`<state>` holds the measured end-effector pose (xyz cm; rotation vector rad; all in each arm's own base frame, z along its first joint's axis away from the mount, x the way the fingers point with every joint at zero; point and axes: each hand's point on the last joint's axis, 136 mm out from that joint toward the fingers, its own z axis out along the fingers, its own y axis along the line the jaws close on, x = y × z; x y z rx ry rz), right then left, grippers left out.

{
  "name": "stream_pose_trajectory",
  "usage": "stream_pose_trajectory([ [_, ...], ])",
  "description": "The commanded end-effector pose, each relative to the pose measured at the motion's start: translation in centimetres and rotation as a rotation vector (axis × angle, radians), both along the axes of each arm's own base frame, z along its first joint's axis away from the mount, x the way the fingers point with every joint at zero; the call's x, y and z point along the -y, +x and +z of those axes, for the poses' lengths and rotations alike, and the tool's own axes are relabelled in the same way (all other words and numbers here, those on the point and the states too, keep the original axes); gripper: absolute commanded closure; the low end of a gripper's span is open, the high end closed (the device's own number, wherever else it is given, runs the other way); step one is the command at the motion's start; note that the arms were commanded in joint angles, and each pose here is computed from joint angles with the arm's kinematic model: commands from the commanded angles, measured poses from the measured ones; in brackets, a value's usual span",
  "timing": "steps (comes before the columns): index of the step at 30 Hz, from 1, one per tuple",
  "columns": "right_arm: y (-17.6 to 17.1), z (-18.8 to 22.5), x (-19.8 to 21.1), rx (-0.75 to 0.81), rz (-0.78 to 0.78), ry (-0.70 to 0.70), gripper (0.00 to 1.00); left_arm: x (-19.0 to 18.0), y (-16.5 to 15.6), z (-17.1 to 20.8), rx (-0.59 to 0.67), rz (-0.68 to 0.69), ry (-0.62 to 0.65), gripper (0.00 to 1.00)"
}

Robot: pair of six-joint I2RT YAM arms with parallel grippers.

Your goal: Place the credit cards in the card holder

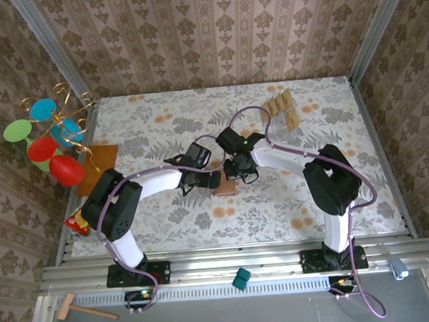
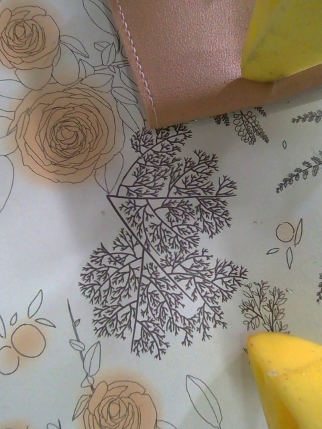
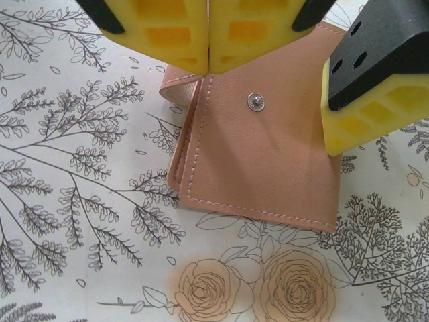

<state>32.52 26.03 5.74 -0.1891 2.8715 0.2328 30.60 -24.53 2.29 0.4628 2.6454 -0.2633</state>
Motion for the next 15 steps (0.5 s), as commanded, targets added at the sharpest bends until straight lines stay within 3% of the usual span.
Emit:
stream_pose_trajectory([
  [1, -0.6, -0.7, 0.8, -0.015, 0.003, -0.034, 0.99, -0.3, -2.4, -3.3, -0.101, -0.027, 0.032, 0.04],
  [6, -0.8, -0.2, 0.5, -0.010, 0.004, -0.009, 1.00, -0.3, -2.4, -3.3, -0.103, -0.029, 0.033, 0.04],
  [15, 0.2, 1.5, -2.9, -0.011, -0.024, 0.179, 1.00, -0.2, -2.3, -3.3, -0.100, -0.032, 0.031, 0.04],
])
